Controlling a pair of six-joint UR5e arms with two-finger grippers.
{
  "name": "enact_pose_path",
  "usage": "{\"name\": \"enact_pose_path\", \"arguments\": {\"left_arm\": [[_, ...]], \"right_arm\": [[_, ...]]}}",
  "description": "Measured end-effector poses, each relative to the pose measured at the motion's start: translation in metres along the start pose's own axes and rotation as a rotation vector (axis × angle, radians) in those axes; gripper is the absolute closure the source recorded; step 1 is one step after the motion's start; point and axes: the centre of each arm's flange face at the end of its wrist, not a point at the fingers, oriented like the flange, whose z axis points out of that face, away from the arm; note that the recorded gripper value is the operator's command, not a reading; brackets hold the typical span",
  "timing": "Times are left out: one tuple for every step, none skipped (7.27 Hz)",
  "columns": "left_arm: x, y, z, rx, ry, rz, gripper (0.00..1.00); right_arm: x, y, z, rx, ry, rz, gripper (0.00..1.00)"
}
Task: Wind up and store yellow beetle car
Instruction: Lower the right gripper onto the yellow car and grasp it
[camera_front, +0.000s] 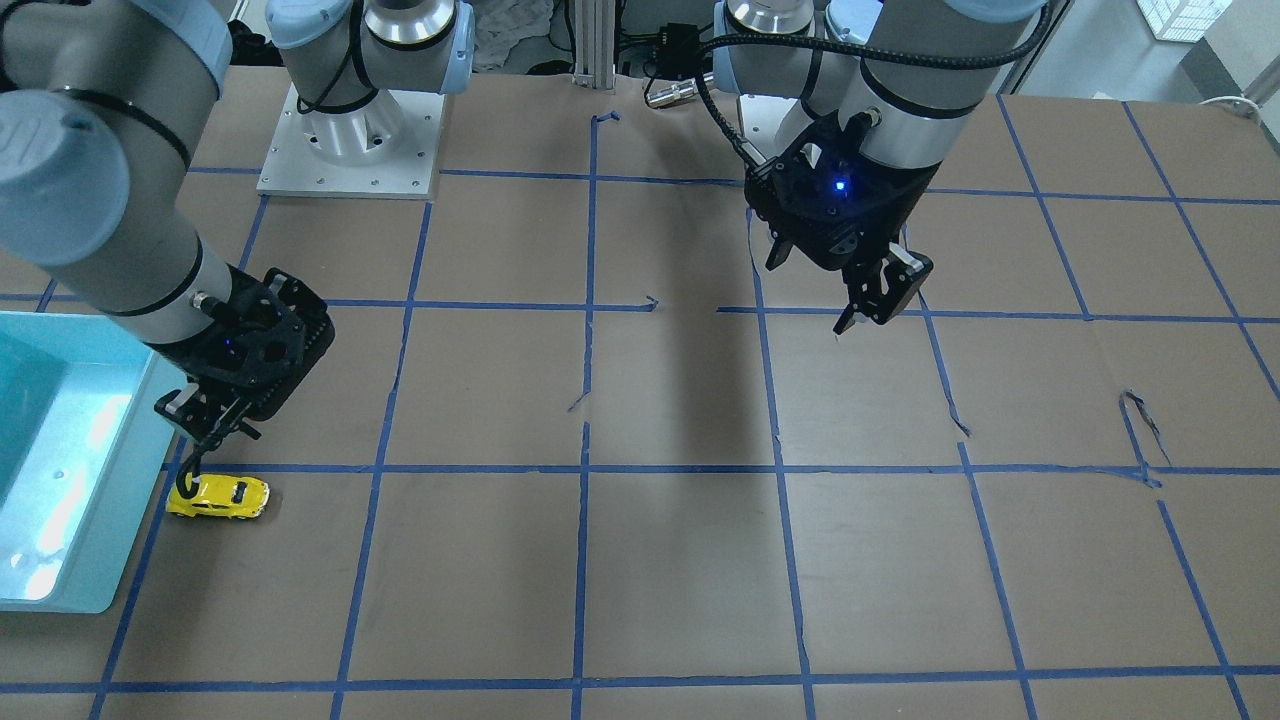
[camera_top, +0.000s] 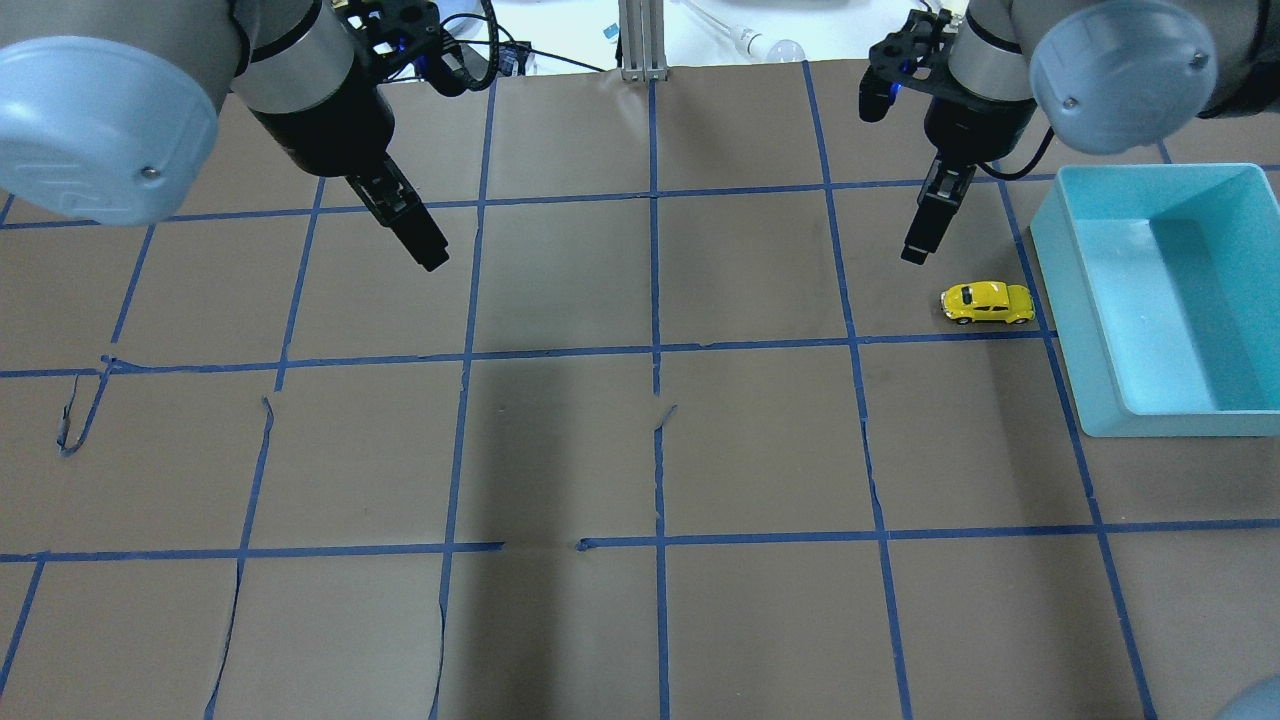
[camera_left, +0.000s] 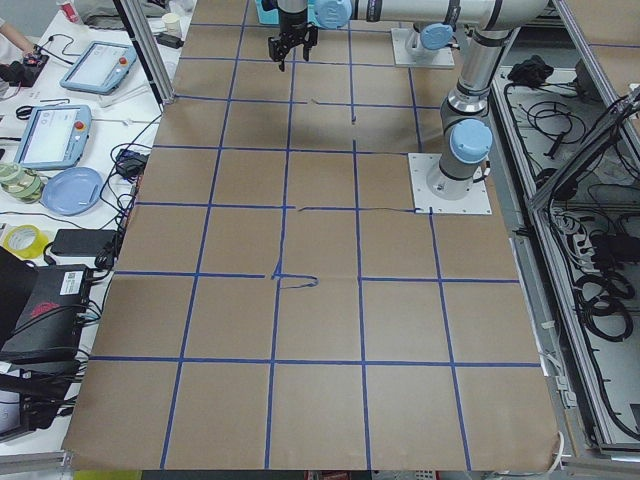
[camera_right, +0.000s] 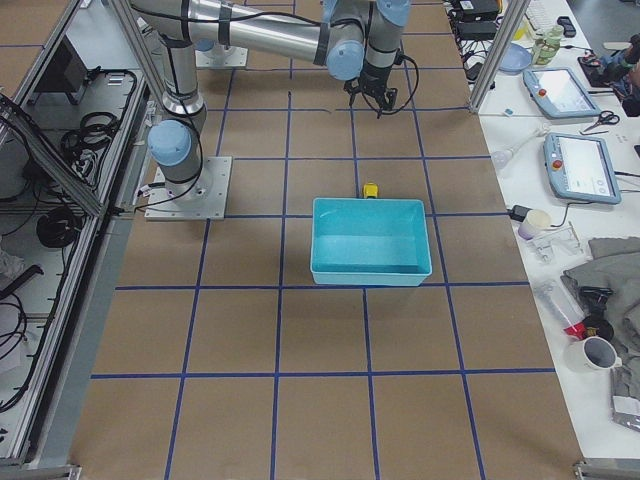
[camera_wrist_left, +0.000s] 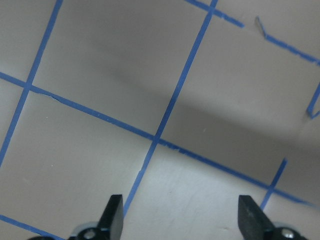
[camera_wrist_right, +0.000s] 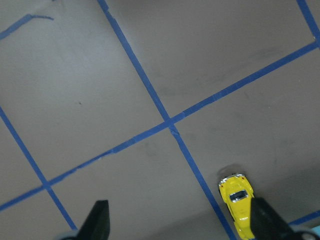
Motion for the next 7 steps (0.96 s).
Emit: {"name": "enact_pose_path", "arguments": {"left_arm": [[0.004,0.002,-0.004,0.004,-0.005,-0.109,0.08],[0.005,0.003,-0.006,0.008,-0.007,-0.232,0.08],[0.006,0.003,-0.007,0.01,-0.007,-0.353,0.05],[0.006,0.003,-0.006,0.01,-0.006,-0.448,0.04],[0.005,0.004,-0.004,0.008,-0.005,-0.526,0.0],[0.003,0.006,-0.001,0.005,-0.005,-0.607,0.0],[-0.002,0.009,0.001,0.001,-0.008,-0.678,0.0]], "right_arm": [[0.019,0.018,0.025,0.003,0.001,-0.049,0.0],[0.037,0.038,0.049,0.006,0.007,-0.091,0.0],[0.054,0.058,0.068,0.008,0.006,-0.121,0.0],[0.068,0.075,0.083,0.01,0.001,-0.138,0.0],[0.076,0.084,0.09,0.006,0.01,-0.169,0.0],[0.082,0.09,0.096,-0.014,0.03,-0.213,0.0],[0.086,0.093,0.103,-0.04,0.058,-0.247,0.0]]}}
